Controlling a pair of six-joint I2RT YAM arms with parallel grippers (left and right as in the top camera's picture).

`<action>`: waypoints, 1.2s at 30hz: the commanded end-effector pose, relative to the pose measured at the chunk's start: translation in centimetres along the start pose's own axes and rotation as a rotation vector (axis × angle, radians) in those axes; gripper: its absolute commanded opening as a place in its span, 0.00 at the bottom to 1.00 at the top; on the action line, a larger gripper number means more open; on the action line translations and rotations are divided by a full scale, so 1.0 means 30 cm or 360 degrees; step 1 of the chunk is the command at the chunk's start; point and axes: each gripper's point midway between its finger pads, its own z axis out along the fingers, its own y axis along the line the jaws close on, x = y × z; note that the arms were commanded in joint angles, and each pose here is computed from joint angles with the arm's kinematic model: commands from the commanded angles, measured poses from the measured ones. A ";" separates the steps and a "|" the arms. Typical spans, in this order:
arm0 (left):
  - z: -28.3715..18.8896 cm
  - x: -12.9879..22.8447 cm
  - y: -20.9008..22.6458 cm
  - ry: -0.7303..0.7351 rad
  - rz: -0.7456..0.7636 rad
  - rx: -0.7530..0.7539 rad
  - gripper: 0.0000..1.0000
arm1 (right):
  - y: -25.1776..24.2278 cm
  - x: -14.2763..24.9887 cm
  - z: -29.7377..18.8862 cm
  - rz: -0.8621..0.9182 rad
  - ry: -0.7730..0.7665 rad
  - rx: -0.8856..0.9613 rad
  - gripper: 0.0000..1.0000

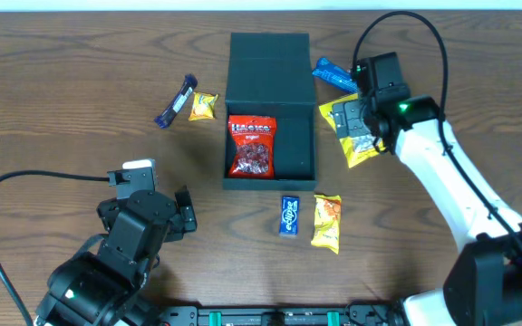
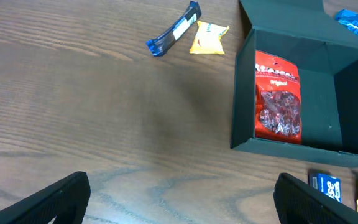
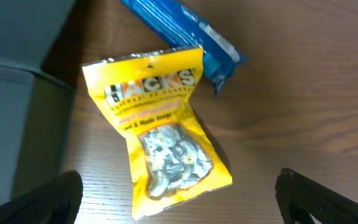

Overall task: Pack container
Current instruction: 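Reach the right gripper to the yellow HACKS bag right of the box, then grasp the top of the yellow bag with the right gripper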

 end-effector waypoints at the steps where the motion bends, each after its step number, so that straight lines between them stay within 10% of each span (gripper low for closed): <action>1: 0.002 0.000 0.006 -0.0001 -0.0012 -0.0016 0.95 | -0.044 -0.011 -0.014 0.0007 0.0004 -0.0025 0.99; 7: 0.002 0.000 0.006 -0.0001 -0.0013 -0.0016 0.95 | -0.102 0.002 0.017 0.0262 0.0013 -0.0061 0.98; 14: 0.002 0.000 0.006 -0.0001 -0.0012 -0.0016 0.95 | 0.004 0.009 0.036 -0.0265 -0.0007 -0.0379 0.99; 33: 0.002 0.000 0.006 -0.0001 -0.0012 -0.0016 0.95 | 0.055 0.149 0.329 -0.0430 0.0266 -0.0449 0.99; 36: 0.002 0.000 0.006 -0.0001 -0.0013 -0.0016 0.95 | 0.056 0.148 0.342 -0.0392 0.0265 -0.0445 0.79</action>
